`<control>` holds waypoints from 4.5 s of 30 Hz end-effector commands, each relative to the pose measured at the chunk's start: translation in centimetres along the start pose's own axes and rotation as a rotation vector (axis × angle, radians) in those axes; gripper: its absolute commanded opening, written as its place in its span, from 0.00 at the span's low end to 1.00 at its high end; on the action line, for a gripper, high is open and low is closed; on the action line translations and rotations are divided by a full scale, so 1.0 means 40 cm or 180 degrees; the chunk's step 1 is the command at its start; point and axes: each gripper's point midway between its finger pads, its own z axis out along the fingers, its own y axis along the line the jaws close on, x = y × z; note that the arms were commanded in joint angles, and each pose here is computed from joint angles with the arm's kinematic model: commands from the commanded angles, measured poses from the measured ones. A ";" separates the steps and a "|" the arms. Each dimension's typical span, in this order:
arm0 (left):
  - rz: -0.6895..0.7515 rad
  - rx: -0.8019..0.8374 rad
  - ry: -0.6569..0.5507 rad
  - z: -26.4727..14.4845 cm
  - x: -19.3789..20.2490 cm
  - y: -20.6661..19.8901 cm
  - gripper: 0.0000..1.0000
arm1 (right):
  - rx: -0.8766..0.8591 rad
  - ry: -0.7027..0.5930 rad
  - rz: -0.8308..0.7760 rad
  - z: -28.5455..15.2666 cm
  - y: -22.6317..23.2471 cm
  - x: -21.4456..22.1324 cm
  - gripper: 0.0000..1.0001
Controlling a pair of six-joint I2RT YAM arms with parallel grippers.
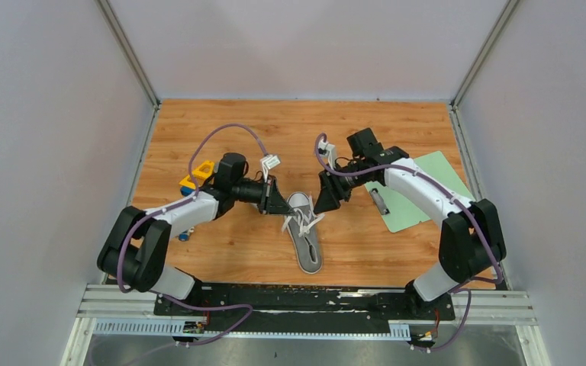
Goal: Tie the shoes
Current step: Wrap the shoelace around the shoelace.
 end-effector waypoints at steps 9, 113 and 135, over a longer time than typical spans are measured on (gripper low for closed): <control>0.0157 -0.0140 -0.0435 -0.056 -0.055 -0.005 0.00 | -0.0157 0.0113 -0.0495 0.075 0.045 -0.040 0.52; 0.0140 -0.0119 0.0485 0.108 0.032 0.033 0.22 | 0.0352 -0.0101 0.0190 0.106 -0.083 -0.085 0.00; 0.0182 -0.0547 0.0427 0.078 0.026 0.059 0.00 | 0.0479 -0.0200 0.0149 0.073 -0.089 -0.080 0.00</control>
